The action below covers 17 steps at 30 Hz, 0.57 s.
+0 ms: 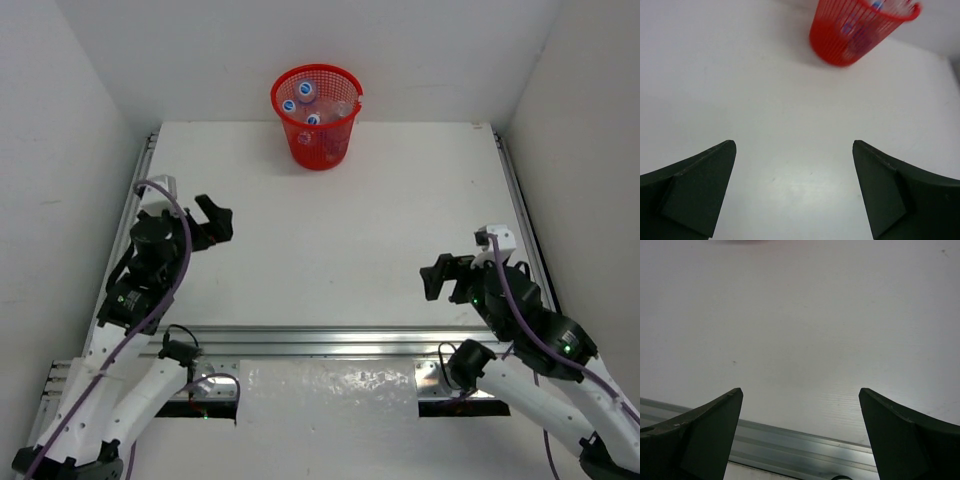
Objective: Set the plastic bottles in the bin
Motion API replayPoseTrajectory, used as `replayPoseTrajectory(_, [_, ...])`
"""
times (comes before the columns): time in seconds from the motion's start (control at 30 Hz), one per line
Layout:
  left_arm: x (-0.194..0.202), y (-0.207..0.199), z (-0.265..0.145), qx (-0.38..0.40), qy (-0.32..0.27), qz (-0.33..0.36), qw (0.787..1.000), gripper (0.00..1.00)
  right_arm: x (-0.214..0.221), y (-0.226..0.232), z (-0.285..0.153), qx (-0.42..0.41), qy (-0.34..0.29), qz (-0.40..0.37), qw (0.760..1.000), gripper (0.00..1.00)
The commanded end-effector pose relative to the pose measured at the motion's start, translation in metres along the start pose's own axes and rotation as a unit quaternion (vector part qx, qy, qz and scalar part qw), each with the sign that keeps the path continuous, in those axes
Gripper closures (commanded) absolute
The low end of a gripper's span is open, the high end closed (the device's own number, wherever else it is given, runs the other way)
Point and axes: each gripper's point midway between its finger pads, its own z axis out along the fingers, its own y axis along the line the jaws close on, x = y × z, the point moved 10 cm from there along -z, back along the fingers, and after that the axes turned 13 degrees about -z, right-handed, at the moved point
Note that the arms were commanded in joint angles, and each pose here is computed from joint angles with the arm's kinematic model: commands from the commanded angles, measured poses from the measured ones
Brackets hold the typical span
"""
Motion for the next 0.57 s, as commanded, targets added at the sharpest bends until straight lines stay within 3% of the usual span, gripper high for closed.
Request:
replayPoseTrajectory(0.0, [0.023,0.024,-0.010,-0.032,0.019,0.028,0.999,0.00,0.006,-0.015,-0.014,0.035,-0.012,-0.012,0.999,0.01])
replayPoseTrajectory(0.1, [0.019,0.023,-0.028,0.016,-0.023,0.013,1.000,0.00,0.013,-0.016,-0.017,0.016,-0.029,-0.008,0.999,0.01])
replayPoseTrajectory(0.2, [0.016,0.029,-0.034,-0.004,-0.053,0.002,0.999,0.00,0.017,-0.014,-0.017,-0.001,-0.034,-0.010,0.999,0.01])
replayPoseTrajectory(0.53, [0.017,0.031,-0.036,-0.015,-0.058,-0.009,0.998,0.00,0.020,-0.009,-0.007,0.001,-0.010,-0.021,1.000,0.01])
